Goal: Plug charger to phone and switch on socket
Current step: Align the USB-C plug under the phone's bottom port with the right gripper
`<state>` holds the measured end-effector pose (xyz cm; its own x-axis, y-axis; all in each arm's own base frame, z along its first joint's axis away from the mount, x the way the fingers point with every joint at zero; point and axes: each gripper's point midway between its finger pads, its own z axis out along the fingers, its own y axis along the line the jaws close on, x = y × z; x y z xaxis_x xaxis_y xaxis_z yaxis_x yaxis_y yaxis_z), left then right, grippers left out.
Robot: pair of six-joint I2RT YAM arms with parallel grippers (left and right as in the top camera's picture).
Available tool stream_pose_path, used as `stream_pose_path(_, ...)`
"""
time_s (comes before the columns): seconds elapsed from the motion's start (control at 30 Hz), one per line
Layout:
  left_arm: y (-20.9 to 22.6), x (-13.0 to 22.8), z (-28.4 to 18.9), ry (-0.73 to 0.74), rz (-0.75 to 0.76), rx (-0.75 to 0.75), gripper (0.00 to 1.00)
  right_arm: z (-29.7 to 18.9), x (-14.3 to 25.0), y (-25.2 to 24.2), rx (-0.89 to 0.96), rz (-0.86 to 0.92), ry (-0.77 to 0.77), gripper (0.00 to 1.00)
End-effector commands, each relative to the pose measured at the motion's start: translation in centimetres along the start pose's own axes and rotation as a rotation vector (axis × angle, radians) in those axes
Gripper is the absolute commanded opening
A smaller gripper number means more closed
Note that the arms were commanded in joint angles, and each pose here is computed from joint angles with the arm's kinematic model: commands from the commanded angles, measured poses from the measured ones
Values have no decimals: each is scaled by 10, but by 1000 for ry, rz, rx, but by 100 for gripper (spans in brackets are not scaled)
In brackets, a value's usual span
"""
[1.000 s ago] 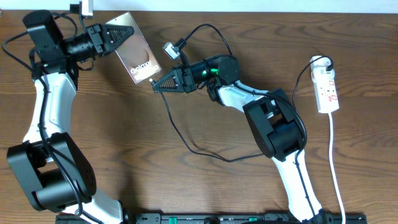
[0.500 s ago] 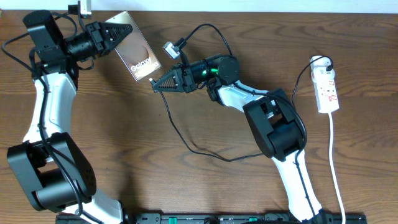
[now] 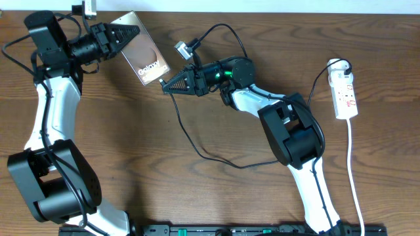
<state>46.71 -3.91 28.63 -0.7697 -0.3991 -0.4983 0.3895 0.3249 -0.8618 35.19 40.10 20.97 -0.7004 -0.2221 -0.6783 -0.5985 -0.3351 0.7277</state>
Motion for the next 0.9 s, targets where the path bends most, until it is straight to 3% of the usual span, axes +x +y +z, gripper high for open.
stream_pose_path(0.0,-9,-3,2,-3,-11,5,7,0,-14,8,-3,-68,-39,1)
stream_pose_path(0.87,-15,4,7,31,-14,34,7,-5,-23,5,8,-21,-86,1)
